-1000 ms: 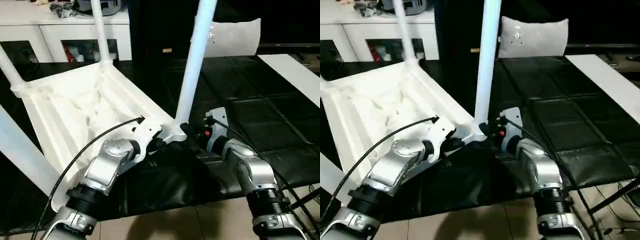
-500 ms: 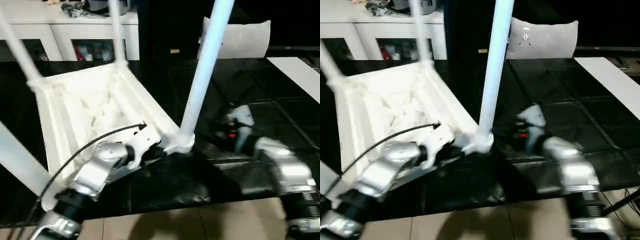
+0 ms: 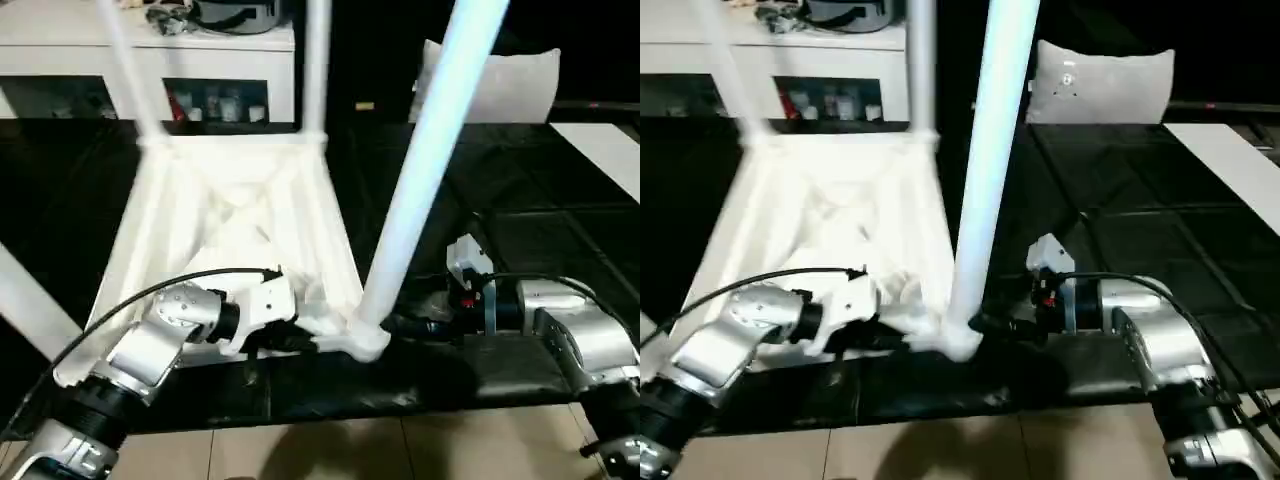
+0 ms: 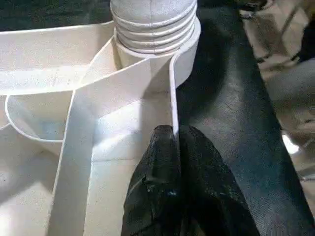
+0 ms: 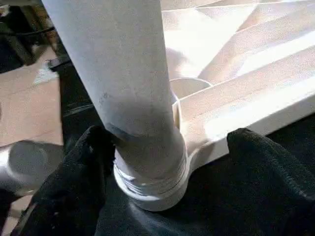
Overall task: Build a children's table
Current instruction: Rotate leg to tighten
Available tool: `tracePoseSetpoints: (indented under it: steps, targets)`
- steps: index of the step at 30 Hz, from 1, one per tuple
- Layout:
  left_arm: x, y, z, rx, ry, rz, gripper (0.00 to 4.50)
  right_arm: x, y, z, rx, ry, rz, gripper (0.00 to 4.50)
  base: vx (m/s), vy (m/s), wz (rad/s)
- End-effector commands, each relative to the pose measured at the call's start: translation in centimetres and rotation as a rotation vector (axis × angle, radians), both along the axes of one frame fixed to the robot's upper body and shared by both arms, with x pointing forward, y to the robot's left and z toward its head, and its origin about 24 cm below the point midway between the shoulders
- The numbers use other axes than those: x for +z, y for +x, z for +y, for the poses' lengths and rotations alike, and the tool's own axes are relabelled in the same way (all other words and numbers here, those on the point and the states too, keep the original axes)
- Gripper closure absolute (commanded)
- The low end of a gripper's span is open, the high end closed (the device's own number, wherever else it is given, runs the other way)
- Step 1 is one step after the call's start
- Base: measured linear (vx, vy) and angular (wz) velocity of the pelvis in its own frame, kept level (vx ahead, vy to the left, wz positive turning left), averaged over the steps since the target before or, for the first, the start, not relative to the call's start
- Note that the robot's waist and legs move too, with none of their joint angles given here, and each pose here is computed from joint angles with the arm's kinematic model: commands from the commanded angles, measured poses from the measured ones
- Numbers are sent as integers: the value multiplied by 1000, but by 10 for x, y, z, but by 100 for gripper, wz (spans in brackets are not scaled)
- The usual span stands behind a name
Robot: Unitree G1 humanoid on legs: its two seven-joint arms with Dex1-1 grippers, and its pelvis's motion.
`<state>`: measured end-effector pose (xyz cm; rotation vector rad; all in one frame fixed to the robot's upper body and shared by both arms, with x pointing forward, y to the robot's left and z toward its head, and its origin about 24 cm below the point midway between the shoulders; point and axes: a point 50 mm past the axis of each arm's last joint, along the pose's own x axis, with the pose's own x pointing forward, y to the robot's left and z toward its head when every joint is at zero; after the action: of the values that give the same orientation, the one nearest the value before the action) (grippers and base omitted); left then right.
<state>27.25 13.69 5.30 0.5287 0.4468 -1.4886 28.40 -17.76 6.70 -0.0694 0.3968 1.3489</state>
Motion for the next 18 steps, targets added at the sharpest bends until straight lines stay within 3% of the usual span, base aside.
tracePoseSetpoints:
  steps: [1, 4, 13, 14, 18]
  targets:
    - [-3, -6, -10, -115, 30, 24, 450, 3, 1, 3, 34, 26, 14, 96, 0, 0, 0]
    - [-3, -5, -10, -122, 29, 23, 450, 2, 0, 6, 55, 46, 28, 135, 0, 0, 0]
    - [-4, -4, -11, -135, 29, 24, 450, -2, 2, 21, 111, 85, 54, 198, 0, 0, 0]
    - [-4, -4, -10, -134, 29, 25, 450, -2, 1, 21, 116, 92, 61, 221, 0, 0, 0]
    - [-4, -4, -9, -127, 30, 27, 450, -3, 0, 21, 123, 98, 71, 234, 0, 0, 0]
